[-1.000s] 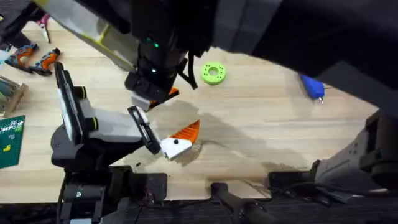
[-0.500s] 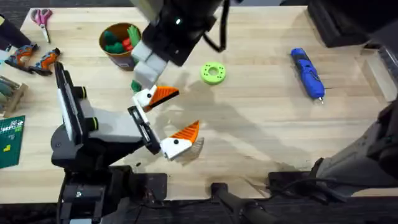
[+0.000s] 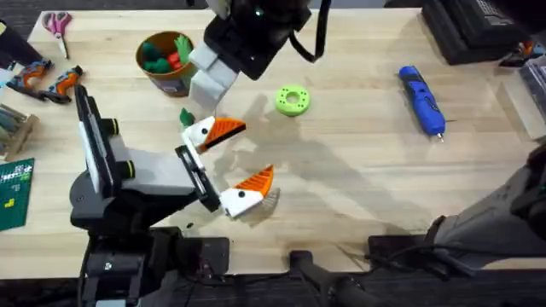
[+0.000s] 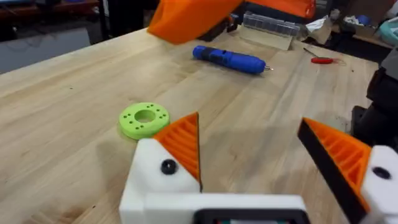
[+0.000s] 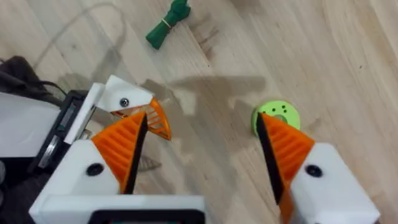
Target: Pick up the gripper from the table and insert it into the empty holder that is missing its gripper. Then pick up a screw, insert it into the mounting hole, and use the screwdriver to tighten it. Finally, clean up the table by picking up the vegetable and placing it into the bucket.
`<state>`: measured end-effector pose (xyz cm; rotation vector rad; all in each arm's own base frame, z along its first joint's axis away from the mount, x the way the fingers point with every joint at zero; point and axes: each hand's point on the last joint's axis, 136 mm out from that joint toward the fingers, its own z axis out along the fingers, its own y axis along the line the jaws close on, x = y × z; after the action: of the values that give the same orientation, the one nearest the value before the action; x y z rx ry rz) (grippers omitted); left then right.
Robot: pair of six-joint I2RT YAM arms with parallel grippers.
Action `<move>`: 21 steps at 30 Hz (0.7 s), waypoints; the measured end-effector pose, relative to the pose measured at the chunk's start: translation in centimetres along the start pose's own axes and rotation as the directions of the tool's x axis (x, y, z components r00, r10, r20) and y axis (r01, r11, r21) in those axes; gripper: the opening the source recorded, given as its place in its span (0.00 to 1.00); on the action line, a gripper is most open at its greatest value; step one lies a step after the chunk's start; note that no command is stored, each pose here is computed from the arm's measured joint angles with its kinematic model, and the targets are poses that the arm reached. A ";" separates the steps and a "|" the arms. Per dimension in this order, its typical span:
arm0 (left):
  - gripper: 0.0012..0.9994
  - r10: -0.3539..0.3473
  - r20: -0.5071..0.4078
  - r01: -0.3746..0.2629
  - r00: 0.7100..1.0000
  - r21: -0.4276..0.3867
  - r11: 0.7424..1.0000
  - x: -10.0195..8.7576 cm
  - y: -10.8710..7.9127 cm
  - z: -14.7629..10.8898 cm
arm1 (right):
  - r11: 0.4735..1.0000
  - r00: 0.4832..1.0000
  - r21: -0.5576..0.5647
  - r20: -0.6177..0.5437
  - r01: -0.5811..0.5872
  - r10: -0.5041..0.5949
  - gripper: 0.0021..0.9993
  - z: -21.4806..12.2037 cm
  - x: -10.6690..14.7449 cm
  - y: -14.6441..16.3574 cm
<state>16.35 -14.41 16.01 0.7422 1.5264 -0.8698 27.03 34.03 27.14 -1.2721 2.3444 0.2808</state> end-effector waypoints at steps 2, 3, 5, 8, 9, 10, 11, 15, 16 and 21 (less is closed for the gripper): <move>0.70 0.000 0.000 0.000 1.000 0.000 1.000 0.0 0.0 0.0 | 1.000 1.000 0.000 -0.007 -0.004 0.004 0.99 0.0 0.2 -0.1; 0.52 0.000 0.000 0.000 1.000 0.000 1.000 0.0 0.0 0.0 | 1.000 1.000 0.001 -0.010 -0.008 0.008 0.99 -0.1 0.3 -0.1; 0.23 0.001 0.000 -0.001 1.000 0.000 1.000 0.0 0.0 0.0 | 1.000 1.000 0.005 -0.011 -0.019 0.020 0.99 -0.7 0.6 -0.5; 0.02 0.011 0.000 -0.011 1.000 0.000 1.000 0.0 0.0 0.0 | 0.998 0.998 0.025 -0.007 -0.061 0.062 0.99 -2.6 1.6 -2.0; 0.01 0.009 0.000 -0.009 1.000 0.000 1.000 0.0 0.0 0.0 | 0.996 0.996 0.035 -0.012 -0.085 0.085 0.99 -3.3 2.1 -2.8; 0.01 0.009 0.000 -0.009 1.000 0.000 1.000 0.0 0.0 0.0 | 0.992 0.993 0.048 -0.023 -0.114 0.115 0.99 -4.1 3.0 -3.8; 0.01 0.009 0.000 -0.009 1.000 0.000 1.000 0.0 0.0 0.0 | 0.987 0.988 0.064 -0.040 -0.147 0.150 0.99 -4.8 4.0 -4.9; 0.01 0.008 0.000 -0.008 1.000 0.000 1.000 0.0 0.0 0.0 | 0.939 0.939 0.142 -0.095 -0.315 0.329 0.99 -6.6 7.9 -10.1; 0.01 0.009 0.000 -0.009 1.000 0.000 1.000 0.0 0.0 0.0 | 0.924 0.926 0.158 -0.095 -0.347 0.364 0.99 -6.7 8.5 -11.2; 0.01 0.009 0.000 -0.009 1.000 0.000 1.000 0.0 0.0 0.0 | 0.843 0.843 0.231 -0.130 -0.485 0.521 0.99 -6.3 12.5 -16.0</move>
<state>16.35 -14.41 16.01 0.7484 1.5218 -0.8632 32.64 13.50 27.21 -0.5877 2.7687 0.0946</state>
